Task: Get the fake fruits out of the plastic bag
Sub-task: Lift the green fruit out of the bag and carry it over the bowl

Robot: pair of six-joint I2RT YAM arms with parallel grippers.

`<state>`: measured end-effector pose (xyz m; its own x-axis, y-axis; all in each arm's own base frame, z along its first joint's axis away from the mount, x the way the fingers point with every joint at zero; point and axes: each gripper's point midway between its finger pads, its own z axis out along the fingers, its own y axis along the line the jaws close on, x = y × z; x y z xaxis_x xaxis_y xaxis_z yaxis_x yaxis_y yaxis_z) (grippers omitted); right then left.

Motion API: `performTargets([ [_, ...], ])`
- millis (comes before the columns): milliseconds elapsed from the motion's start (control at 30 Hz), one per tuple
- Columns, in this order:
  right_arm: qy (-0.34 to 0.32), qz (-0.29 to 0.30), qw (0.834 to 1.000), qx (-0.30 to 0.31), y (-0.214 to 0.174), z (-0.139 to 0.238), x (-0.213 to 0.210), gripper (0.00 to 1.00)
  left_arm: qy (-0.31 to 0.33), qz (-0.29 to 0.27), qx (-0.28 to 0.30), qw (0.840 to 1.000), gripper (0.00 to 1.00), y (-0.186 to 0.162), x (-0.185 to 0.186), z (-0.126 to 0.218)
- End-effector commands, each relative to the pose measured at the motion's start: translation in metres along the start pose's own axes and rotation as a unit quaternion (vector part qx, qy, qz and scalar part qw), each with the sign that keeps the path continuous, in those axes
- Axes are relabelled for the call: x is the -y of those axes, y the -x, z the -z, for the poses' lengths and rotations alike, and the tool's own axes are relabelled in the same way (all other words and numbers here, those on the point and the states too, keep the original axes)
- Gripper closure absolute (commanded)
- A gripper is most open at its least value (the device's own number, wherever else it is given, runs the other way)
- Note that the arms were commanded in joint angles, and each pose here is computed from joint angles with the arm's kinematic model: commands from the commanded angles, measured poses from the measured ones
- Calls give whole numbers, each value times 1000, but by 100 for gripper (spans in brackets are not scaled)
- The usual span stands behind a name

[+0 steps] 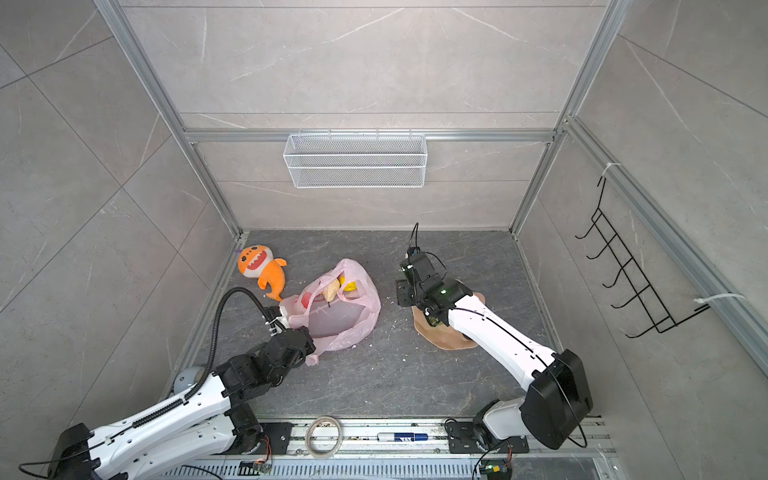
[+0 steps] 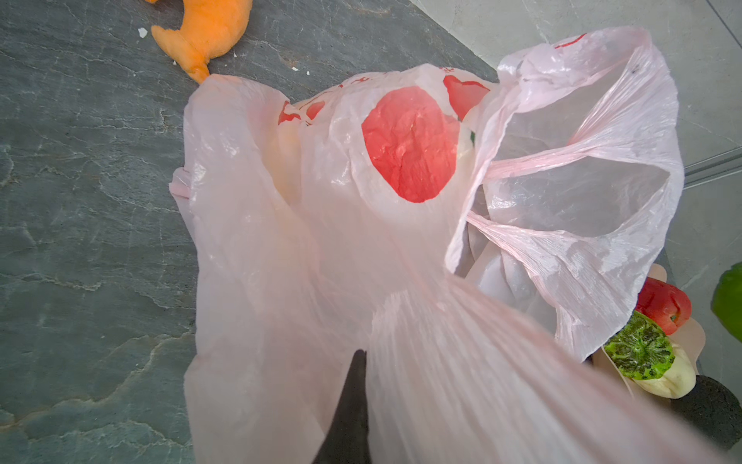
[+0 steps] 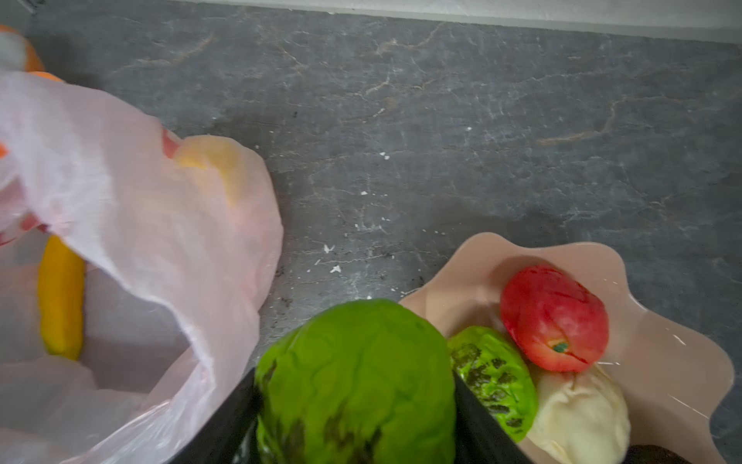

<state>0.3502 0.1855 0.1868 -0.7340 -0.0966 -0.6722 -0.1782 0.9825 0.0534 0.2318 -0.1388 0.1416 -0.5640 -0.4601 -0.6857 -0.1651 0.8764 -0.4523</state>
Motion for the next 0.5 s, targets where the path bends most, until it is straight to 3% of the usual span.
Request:
performTargets([
  [0, -36, 7, 999, -21, -10, -20, 15, 58, -5, 2, 13, 1000, 100, 7, 1, 3],
  [200, -92, -11, 995, -43, -15, -47, 38, 58, -7, 5, 12, 1000, 100, 8, 1, 5],
  [467, -110, -24, 992, -54, -18, -67, 49, 56, -3, 7, 9, 1000, 100, 4, -4, 4],
])
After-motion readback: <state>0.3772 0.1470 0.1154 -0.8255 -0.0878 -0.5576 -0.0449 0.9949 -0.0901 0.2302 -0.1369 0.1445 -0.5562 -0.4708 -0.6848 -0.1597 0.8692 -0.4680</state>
